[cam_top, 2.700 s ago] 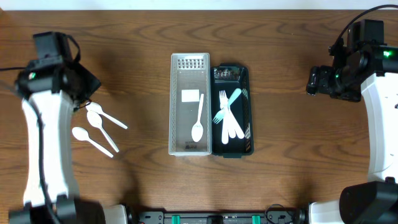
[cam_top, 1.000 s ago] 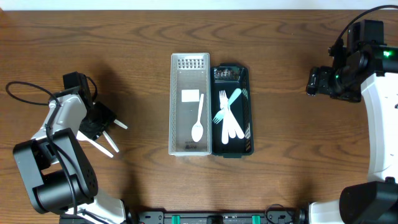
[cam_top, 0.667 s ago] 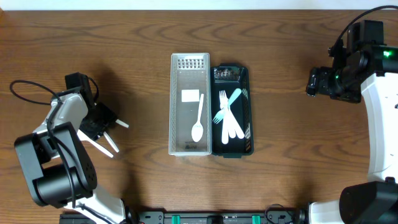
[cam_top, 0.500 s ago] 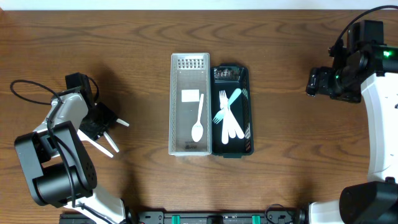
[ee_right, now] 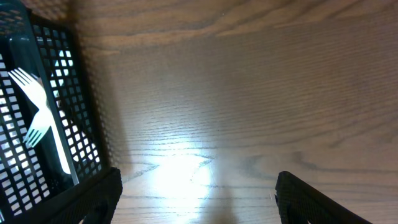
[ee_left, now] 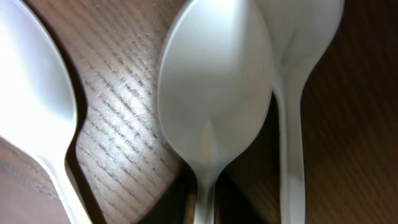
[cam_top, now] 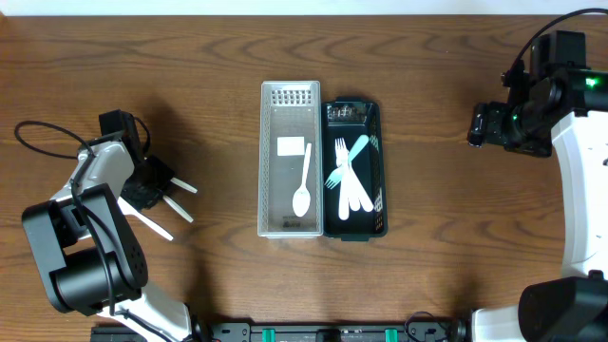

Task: Pack container
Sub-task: 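Carry the white spoon into the white basket and release it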

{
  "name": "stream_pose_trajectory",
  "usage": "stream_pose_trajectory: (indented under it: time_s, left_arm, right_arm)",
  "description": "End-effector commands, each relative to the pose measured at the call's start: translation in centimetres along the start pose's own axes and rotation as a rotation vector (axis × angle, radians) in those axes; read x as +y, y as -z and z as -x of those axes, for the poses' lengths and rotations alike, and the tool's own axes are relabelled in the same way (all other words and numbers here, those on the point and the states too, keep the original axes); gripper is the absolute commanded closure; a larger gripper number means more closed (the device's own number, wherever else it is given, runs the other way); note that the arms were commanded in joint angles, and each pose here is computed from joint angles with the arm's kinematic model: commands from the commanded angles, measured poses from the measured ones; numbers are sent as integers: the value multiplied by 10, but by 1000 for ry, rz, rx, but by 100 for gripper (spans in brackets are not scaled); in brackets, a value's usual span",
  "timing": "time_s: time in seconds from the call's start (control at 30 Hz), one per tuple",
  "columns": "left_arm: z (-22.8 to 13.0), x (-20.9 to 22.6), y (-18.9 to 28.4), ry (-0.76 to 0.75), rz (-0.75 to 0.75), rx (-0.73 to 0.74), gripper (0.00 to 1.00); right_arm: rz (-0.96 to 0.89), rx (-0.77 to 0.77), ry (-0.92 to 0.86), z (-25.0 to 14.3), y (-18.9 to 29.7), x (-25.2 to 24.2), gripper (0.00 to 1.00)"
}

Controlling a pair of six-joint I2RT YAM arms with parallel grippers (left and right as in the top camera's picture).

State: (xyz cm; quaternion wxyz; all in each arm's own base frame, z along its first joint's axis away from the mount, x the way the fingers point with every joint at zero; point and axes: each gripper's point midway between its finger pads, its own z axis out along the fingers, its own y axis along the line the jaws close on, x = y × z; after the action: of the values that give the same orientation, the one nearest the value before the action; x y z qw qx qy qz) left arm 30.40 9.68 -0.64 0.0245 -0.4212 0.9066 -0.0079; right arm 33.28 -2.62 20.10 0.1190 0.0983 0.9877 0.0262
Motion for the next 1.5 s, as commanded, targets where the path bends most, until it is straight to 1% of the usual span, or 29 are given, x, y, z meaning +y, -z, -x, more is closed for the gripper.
stream_pose_trajectory:
  time_s: [0.0,0.03,0.3,0.4,0.5,0.57,0.67,0.73,0.8,0.9,0.97,1.03,1.13,1.27,1.47]
  left_arm:
    - [-10,7,-17,0,30,53,92]
    - [-10,7,-17,0,29,53,94]
    - [-10,6,-11,0,28,51,94]
    - [-11,3,9,-11,22,42,94]
    - [-14,-9,46,-56,-14,-9,94]
    - [-22,-25,82,-136,-63,-78,94]
    - [-45,-55,130,-320,-149,-184,94]
    - [-70,-76,158,-445,-206,-233,94]
    - [-102,-100,178,-604,-267,-270,94]
    - [-151,-130,190,-840,-326,-285,94]
    - [-180,-148,190,-990,-349,-295,94]
    - [-199,-161,185,-1101,-329,-328,94]
    - [-215,-178,169,-1176,-286,-357,94]
    - [-220,-193,136,-1189,-243,-312,94]
    - [-198,-199,97,-1106,-175,-265,94]
  right_arm:
    - [8,7,11,-2,-1,4,18]
    - [8,7,11,-2,-1,4,18]
    - [8,7,11,-2,-1,4,18]
    - [8,6,11,-2,-1,4,18]
    - [9,3,11,-1,-1,4,18]
    - [9,2,12,-1,-1,4,18]
    - [9,-2,12,0,-1,4,18]
    - [10,-5,12,1,-1,4,18]
    - [10,-9,12,2,-1,4,18]
    - [10,-12,12,3,-1,4,18]
    - [11,-12,12,3,-1,5,18]
    - [11,-12,12,3,-1,5,18]
    - [10,-9,12,2,-1,4,18]
    - [10,-5,12,1,-1,4,18]
    - [9,3,11,-1,-1,4,18]
